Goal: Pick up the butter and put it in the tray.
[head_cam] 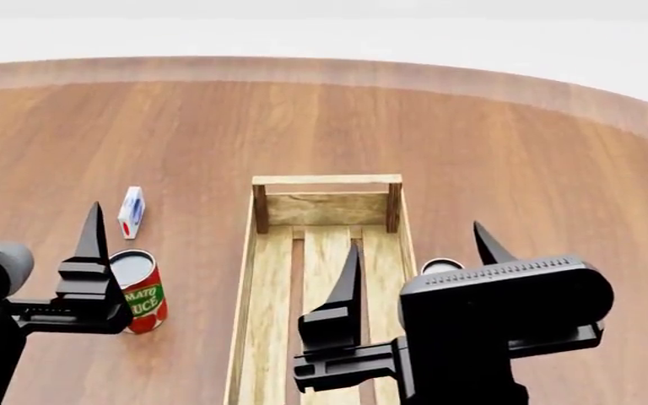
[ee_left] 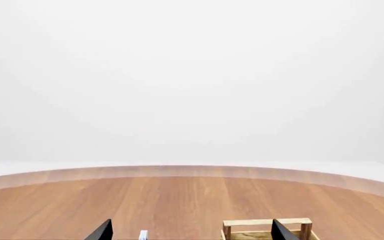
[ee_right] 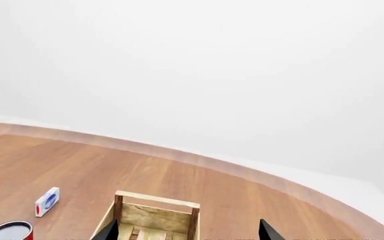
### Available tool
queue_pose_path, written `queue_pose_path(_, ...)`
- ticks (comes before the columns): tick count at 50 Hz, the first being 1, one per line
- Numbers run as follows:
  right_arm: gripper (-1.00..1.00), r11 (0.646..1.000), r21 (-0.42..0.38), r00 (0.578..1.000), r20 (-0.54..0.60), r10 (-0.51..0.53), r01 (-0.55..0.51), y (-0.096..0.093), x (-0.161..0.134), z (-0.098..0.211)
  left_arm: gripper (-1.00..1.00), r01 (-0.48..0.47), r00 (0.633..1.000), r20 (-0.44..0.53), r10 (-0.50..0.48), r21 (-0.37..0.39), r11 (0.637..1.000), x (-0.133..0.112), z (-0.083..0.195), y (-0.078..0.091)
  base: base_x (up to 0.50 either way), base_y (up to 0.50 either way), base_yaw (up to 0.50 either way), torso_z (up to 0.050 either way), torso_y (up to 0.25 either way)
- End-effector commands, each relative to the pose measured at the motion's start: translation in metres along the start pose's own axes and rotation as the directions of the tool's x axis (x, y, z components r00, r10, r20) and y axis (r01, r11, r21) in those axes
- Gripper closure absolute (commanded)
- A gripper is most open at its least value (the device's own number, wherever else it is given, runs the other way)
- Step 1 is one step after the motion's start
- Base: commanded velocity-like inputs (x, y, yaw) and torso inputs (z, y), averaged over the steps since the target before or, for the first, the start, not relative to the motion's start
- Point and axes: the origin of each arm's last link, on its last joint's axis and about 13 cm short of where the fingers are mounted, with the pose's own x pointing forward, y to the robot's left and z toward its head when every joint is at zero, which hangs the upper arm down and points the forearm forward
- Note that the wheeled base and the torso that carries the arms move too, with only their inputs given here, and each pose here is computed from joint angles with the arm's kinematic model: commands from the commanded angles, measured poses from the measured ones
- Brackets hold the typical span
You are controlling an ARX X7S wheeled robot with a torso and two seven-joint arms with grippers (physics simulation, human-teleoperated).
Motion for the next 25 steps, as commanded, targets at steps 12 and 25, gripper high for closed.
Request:
queue_pose_path(12, -1.0, 0.995, -0.022, 0.962, -0.259, 0.088, -0.097, -0.014, 0.01, 0.015, -1.0, -0.026, 0.999, 0.021, 0.026, -0.014, 1.0, 0.004, 0.003, 0.004, 0.0, 0.0, 0.0, 0.0, 0.0)
queue_pose_path(25, -1.0, 0.946, -0.057, 0.835, -0.489, 0.252, -0.319, -0.033, -0.009, 0.06, -1.0, -0.036, 0.999, 0.018, 0.036, -0.011, 0.999, 0.005, 0.001, 0.005, 0.0, 0.0, 0.0, 0.0, 0.0)
